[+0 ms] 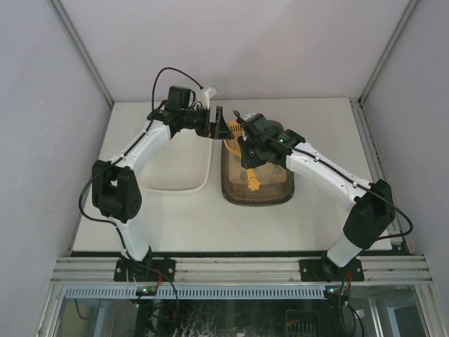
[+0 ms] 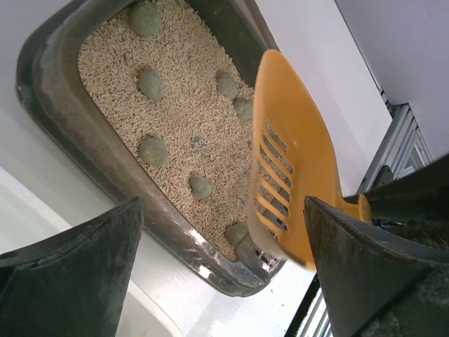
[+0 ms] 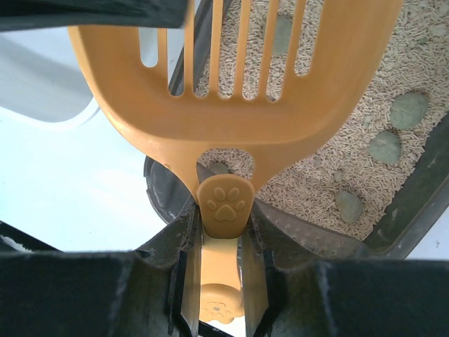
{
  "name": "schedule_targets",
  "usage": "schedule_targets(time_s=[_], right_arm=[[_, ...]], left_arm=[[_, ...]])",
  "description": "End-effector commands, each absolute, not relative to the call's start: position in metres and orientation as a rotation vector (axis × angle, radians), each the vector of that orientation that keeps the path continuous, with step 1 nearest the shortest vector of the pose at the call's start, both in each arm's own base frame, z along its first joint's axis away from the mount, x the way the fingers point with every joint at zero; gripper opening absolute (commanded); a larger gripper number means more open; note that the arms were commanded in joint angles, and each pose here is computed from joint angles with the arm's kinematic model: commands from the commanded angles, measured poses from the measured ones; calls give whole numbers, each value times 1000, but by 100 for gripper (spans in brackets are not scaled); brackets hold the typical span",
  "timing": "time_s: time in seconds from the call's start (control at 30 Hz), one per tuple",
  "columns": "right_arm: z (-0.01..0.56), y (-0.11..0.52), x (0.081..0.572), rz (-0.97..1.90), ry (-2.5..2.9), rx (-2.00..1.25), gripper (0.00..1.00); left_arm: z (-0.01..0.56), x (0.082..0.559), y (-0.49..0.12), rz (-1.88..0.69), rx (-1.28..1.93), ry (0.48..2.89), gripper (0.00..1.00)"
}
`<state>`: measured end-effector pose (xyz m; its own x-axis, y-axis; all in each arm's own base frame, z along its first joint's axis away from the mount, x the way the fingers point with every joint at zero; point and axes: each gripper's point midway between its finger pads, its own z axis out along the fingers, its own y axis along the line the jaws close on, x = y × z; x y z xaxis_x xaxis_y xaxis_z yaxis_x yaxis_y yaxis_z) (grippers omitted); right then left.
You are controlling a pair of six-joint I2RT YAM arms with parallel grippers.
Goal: Clean the litter box
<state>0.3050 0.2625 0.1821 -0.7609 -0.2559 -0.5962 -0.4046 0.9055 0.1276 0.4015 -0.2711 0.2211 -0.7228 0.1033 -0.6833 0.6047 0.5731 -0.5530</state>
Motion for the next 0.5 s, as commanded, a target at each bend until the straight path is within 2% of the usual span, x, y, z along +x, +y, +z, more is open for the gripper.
schedule_targets(time_s=[0.0, 0.1, 0.17, 0.2, 0.3, 0.33, 0.37, 0.47], right_arm=[[204, 279, 304, 396, 2389, -488, 0], [203, 284, 301, 408, 2388, -499, 0], [202, 286, 299, 414, 2392, -509, 0], [201, 287, 298, 413, 2394, -514, 0], [199, 287, 296, 407, 2401, -521, 0], [198, 287, 296, 402, 2403, -520, 0], [198, 287, 296, 400, 2402, -523, 0], [198, 285, 296, 389, 2405, -523, 0]], left_arm=[[234, 405, -289, -1150, 604, 2158, 100], [236, 406, -294, -1166, 612, 2150, 92], [238, 407, -298, -1186, 614, 2147, 79], [240, 407, -299, -1195, 615, 2143, 68], [243, 407, -302, -1227, 608, 2140, 21], [244, 407, -304, -1245, 605, 2139, 8], [245, 406, -306, -1271, 606, 2141, 1], [247, 398, -309, -1354, 603, 2156, 0]])
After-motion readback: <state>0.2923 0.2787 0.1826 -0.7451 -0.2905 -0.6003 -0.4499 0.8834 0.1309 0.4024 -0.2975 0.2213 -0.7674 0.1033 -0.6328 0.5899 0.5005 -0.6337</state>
